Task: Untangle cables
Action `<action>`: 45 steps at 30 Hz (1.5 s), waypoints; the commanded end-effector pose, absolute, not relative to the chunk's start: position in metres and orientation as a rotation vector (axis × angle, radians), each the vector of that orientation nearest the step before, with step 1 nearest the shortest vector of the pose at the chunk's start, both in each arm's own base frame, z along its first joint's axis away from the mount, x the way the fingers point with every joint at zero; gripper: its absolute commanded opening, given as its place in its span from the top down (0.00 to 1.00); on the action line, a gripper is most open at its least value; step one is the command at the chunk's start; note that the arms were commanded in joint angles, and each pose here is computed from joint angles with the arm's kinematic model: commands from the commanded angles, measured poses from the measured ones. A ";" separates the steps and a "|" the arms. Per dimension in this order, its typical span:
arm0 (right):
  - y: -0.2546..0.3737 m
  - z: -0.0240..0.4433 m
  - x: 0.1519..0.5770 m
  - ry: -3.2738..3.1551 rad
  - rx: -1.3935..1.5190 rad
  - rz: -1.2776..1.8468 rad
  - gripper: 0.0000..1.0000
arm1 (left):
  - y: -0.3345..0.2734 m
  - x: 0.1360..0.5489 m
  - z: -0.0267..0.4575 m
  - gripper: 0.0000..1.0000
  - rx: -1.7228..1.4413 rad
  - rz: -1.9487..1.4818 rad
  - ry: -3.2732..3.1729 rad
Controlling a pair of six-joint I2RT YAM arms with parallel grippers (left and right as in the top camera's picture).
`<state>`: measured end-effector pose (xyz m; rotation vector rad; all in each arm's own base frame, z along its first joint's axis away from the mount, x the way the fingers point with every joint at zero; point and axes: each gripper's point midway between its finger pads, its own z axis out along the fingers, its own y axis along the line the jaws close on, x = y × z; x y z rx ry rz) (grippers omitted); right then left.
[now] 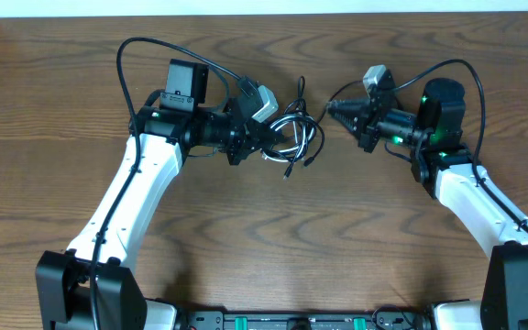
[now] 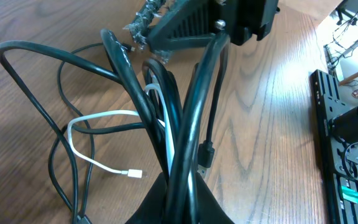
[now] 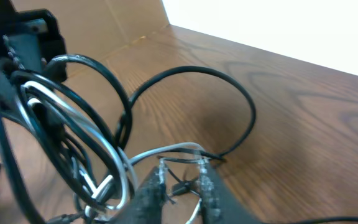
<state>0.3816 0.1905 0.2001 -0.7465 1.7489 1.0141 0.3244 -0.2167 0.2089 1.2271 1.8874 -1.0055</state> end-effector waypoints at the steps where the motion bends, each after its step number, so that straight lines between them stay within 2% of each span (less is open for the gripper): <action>1: 0.197 0.216 0.365 1.684 -0.817 1.112 0.56 | -0.216 0.325 0.213 0.92 1.216 -1.014 1.884; 3: 0.201 0.219 0.355 1.655 -0.859 1.169 0.37 | -0.216 0.325 0.213 0.92 1.216 -1.014 1.884; 4: 0.202 0.220 0.352 1.644 -0.874 1.188 0.32 | -0.216 0.325 0.213 0.92 1.217 -1.014 1.883; 12: 0.220 0.222 0.337 1.588 -0.969 1.221 0.30 | -0.221 0.319 0.222 0.92 1.221 -1.086 1.828; 14: 0.226 0.220 0.337 1.593 -0.974 1.196 0.39 | -0.224 0.316 0.227 0.92 1.224 -1.123 1.795; 15: 0.228 0.219 0.340 1.604 -0.964 1.176 0.50 | -0.225 0.315 0.230 0.92 1.225 -1.137 1.781; 16: 0.229 0.217 0.343 1.618 -0.950 1.151 0.71 | -0.226 0.314 0.232 0.92 1.226 -1.154 1.765; 17: 0.229 0.215 0.347 1.630 -0.935 1.127 0.84 | -0.226 0.313 0.233 0.92 1.226 -1.159 1.760; 19: 0.227 0.214 0.351 1.641 -0.920 1.104 0.97 | -0.227 0.313 0.233 0.92 1.227 -1.157 1.760; 20: 0.227 0.214 0.351 1.642 -0.919 1.104 0.99 | -0.227 0.313 0.233 0.93 1.227 -1.157 1.761; 29: 0.176 0.172 0.408 1.962 -0.508 0.758 0.99 | -0.223 0.316 0.225 0.92 1.220 -1.114 1.814; 35: 0.162 0.166 0.414 2.000 -0.455 0.707 0.99 | -0.222 0.317 0.223 0.92 1.220 -1.104 1.824; 38: 0.171 0.171 0.407 1.972 -0.504 0.780 0.99 | -0.222 0.316 0.224 0.92 1.220 -1.110 1.820; 39: 0.188 0.186 0.393 1.882 -0.619 0.910 0.98 | -0.223 0.316 0.224 0.92 1.220 -1.114 1.817; 42: 0.212 0.223 0.359 1.638 -0.857 1.128 0.82 | -0.223 0.316 0.224 0.92 1.221 -1.112 1.816; 45: 0.222 0.242 0.342 1.517 -0.956 1.212 0.76 | -0.225 0.316 0.229 0.92 1.226 -1.127 1.784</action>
